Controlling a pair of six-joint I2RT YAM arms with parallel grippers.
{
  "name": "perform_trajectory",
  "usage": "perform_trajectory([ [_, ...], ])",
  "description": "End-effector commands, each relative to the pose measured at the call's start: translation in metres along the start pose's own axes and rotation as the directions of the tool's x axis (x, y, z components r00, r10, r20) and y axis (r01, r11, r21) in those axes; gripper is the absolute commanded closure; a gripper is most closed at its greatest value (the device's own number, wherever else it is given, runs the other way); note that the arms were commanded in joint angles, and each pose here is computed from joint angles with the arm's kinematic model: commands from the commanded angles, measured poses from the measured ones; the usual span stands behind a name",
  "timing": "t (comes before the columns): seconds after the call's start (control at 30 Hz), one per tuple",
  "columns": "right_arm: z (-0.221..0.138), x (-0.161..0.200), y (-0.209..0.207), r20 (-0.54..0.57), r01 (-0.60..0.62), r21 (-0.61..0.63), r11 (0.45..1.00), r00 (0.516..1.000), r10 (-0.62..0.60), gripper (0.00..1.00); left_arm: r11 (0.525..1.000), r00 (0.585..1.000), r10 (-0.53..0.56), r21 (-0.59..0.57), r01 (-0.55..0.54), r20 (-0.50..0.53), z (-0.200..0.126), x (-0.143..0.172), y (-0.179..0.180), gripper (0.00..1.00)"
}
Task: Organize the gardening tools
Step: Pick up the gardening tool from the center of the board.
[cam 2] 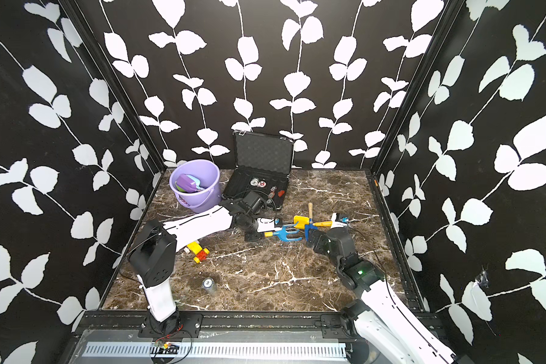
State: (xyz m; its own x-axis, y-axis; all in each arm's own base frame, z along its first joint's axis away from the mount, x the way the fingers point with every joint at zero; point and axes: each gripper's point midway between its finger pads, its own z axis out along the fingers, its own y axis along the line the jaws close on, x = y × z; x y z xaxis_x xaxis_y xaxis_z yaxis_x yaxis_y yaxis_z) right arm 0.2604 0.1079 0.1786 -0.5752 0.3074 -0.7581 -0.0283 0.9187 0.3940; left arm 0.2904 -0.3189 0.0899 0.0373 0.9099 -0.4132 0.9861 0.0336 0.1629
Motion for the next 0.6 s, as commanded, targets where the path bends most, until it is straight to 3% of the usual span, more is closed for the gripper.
perform_trajectory([
  [0.0, 0.004, -0.003, 0.023, 0.018, -0.009, -0.130, 0.992, 1.000, 0.011, 0.01, 0.996, 0.996, -0.058, -0.063, 0.062, 0.062, -0.011, -0.006, 0.007, 1.00],
  [0.17, 0.008, 0.001, 0.049, 0.033, -0.024, -0.303, 0.953, 0.999, 0.036, 0.01, 0.973, 0.977, -0.126, -0.170, 0.156, 0.174, -0.023, -0.016, 0.021, 1.00],
  [0.3, 0.009, 0.000, 0.060, 0.061, -0.054, -0.386, 0.921, 0.995, 0.084, 0.03, 0.944, 0.932, -0.188, -0.204, 0.259, 0.310, -0.039, -0.030, 0.028, 1.00],
  [0.4, 0.011, 0.001, 0.067, 0.065, -0.062, -0.438, 0.897, 0.993, 0.100, 0.07, 0.914, 0.866, -0.230, -0.208, 0.349, 0.443, -0.055, -0.044, 0.033, 1.00],
  [0.57, 0.015, 0.000, 0.085, 0.077, -0.049, -0.521, 0.852, 0.992, 0.104, 0.16, 0.874, 0.710, -0.279, -0.136, 0.467, 0.646, -0.083, -0.065, 0.034, 1.00],
])
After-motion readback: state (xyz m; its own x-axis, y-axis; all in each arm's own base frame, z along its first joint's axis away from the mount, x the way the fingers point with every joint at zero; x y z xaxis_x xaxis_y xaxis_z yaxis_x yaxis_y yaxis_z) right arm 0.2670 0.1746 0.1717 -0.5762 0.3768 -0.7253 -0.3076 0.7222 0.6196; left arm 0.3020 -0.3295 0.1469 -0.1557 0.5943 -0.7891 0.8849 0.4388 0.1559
